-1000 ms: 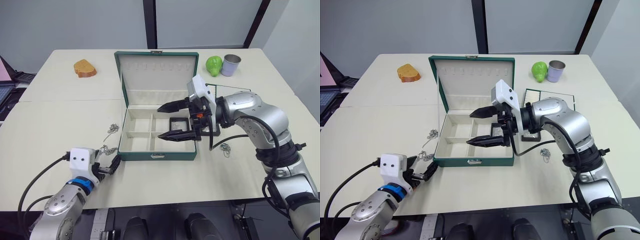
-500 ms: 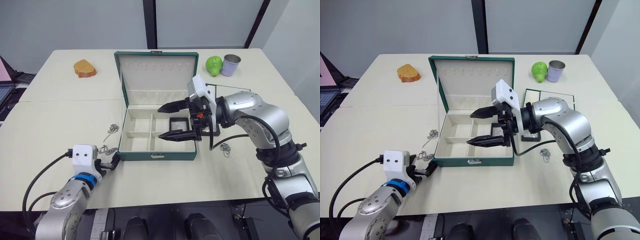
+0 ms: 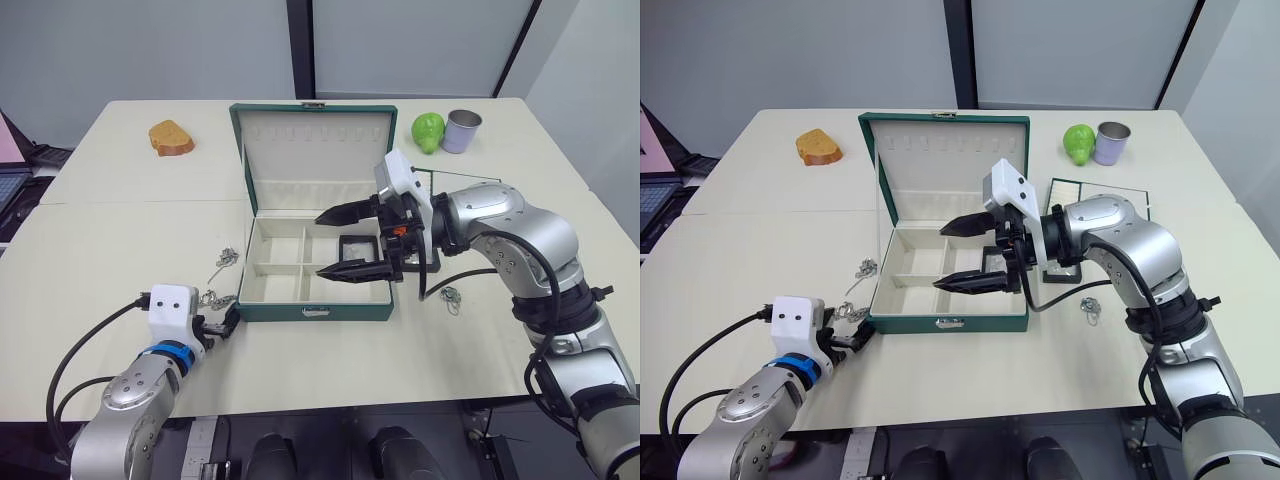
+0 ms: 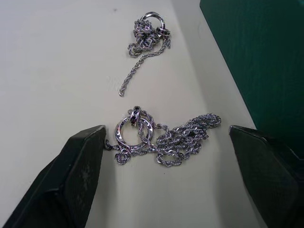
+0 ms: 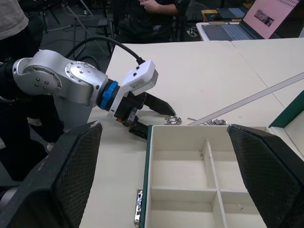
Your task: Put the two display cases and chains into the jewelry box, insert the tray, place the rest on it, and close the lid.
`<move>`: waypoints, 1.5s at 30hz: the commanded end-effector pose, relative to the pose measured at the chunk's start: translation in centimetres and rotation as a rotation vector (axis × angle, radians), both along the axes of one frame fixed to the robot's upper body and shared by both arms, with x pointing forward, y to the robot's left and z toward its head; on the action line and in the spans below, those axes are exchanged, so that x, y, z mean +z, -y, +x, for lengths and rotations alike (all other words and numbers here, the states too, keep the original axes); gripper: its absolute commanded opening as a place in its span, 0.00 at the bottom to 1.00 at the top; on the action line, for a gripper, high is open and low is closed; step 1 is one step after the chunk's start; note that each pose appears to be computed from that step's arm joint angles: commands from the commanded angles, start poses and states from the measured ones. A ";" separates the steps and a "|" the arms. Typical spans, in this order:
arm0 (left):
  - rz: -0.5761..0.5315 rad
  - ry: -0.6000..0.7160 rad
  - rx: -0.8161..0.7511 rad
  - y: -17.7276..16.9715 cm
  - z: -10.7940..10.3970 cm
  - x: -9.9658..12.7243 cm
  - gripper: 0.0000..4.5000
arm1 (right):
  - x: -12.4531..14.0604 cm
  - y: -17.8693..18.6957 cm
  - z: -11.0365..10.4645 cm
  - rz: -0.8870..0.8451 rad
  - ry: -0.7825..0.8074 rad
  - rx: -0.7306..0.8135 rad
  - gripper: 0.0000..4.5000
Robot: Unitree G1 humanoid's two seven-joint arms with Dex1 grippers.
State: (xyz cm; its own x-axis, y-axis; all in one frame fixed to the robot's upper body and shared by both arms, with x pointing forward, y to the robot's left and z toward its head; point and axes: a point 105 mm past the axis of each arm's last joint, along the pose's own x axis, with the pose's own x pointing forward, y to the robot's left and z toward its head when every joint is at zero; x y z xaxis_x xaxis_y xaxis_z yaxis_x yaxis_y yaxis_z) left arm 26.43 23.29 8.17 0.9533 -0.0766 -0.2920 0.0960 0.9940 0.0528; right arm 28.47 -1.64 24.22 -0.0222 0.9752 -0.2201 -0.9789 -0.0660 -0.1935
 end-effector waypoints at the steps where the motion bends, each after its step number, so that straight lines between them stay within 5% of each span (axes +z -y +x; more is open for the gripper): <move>1: -0.010 -0.081 -0.004 0.1 -0.8 -1.7 0.68 | 1.8 -0.1 -0.6 0.033 0.063 0.029 1.00; 8: -0.017 -0.089 -0.004 0.1 -0.7 -1.8 0.27 | 1.9 -0.1 -0.5 0.034 0.065 0.027 1.00; 22: -0.026 -0.065 0.007 0.0 -0.2 -1.6 0.26 | 2.0 0.1 -0.3 0.036 0.068 0.019 1.00; 45: -0.125 0.248 -0.069 1.1 -0.2 7.8 0.26 | 2.0 0.1 -0.3 0.036 0.074 0.026 1.00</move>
State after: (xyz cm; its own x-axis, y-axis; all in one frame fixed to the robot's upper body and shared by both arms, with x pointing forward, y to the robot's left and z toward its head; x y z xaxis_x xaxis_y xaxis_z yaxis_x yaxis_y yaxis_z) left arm 26.81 22.39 13.97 0.9851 -0.1437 -0.0948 0.1374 0.9880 -0.0702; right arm 28.68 -1.63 24.62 -0.0228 0.9760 -0.2164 -0.9759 -0.0687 -0.2072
